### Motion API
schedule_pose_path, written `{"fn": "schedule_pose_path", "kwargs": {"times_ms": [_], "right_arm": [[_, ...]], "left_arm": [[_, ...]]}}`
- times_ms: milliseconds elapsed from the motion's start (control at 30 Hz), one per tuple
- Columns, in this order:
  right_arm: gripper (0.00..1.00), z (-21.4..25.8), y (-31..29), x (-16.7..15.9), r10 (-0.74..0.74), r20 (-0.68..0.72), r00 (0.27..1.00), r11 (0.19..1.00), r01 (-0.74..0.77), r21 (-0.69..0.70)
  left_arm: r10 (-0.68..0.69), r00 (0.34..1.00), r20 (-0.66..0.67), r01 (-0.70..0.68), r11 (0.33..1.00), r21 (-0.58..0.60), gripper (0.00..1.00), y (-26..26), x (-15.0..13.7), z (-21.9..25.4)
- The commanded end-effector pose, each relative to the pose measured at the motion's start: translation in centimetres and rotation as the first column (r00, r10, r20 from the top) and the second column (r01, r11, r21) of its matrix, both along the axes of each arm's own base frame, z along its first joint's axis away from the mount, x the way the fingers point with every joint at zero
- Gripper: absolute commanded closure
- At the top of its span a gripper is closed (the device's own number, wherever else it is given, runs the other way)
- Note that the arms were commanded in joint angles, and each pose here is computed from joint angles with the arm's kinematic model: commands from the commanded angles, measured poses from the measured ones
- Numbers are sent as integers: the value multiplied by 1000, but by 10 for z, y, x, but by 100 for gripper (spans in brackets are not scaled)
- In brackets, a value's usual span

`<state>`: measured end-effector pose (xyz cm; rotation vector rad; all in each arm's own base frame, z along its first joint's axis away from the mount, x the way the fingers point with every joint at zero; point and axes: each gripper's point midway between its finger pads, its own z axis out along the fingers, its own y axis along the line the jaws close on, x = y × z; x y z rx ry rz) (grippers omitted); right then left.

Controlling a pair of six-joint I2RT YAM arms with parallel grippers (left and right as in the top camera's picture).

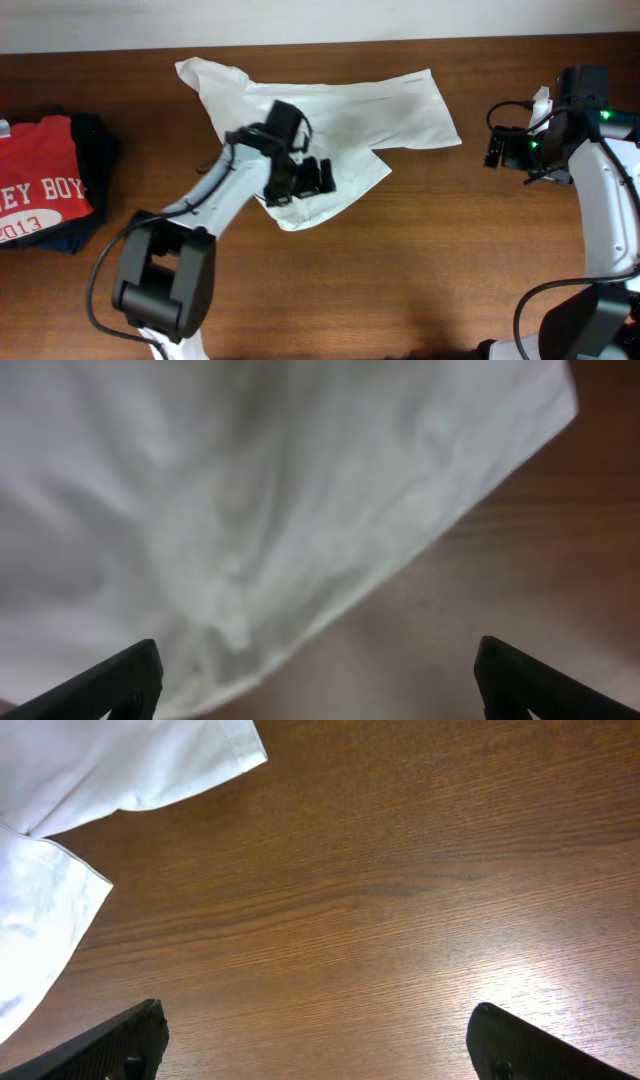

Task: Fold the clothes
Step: 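Grasp the shirt with the left gripper and pull it left to spread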

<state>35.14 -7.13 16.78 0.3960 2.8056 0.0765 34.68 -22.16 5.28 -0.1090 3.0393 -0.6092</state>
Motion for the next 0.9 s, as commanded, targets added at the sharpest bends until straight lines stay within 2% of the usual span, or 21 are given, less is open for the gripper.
{"fn": "schedule_pose_path", "kwargs": {"times_ms": [0,67,133,200,333,433,533,633,733,767,800,867], "right_arm": [[1,7,-3,1,-14,18,1000,1000,14,-11],[1,7,-3,0,-14,15,1000,1000,14,-10],[1,7,-3,-1,-14,9,1000,1000,14,-9],[1,7,-3,-1,-14,9,1000,1000,14,-9],[1,7,-3,-2,-14,7,1000,1000,14,-8],[1,6,-2,-2,-14,5,1000,1000,14,-8],[1,6,-2,-3,-14,1,1000,1000,14,-6],[1,6,-1,-3,-12,1,1000,1000,12,-2],[1,6,-1,-3,-12,1,1000,1000,12,-2],[1,6,-1,-3,-11,1,1000,1000,11,-2],[1,6,-1,-3,-12,2,1000,1000,12,-3],[1,6,-1,-3,-12,2,1000,1000,12,-3]], "left_arm": [[102,991,-89,-100,995,29,1,-15,-25,-10],[126,989,-82,-120,990,70,2,-9,-29,-22],[197,980,-30,-190,970,154,8,13,-21,-37],[221,975,14,-220,958,186,11,26,-14,-44],[258,966,-8,-249,942,225,16,48,-20,-66],[332,943,-2,-313,892,325,16,91,-21,-81],[391,916,93,-391,815,427,18,161,4,-77],[433,890,140,-449,785,426,20,221,30,-63],[528,832,167,-547,733,405,22,267,44,-47],[542,825,160,-558,736,384,22,275,47,-40],[531,836,138,-544,767,340,21,276,51,-33],[502,861,81,-504,823,261,5,266,54,-19]]}}
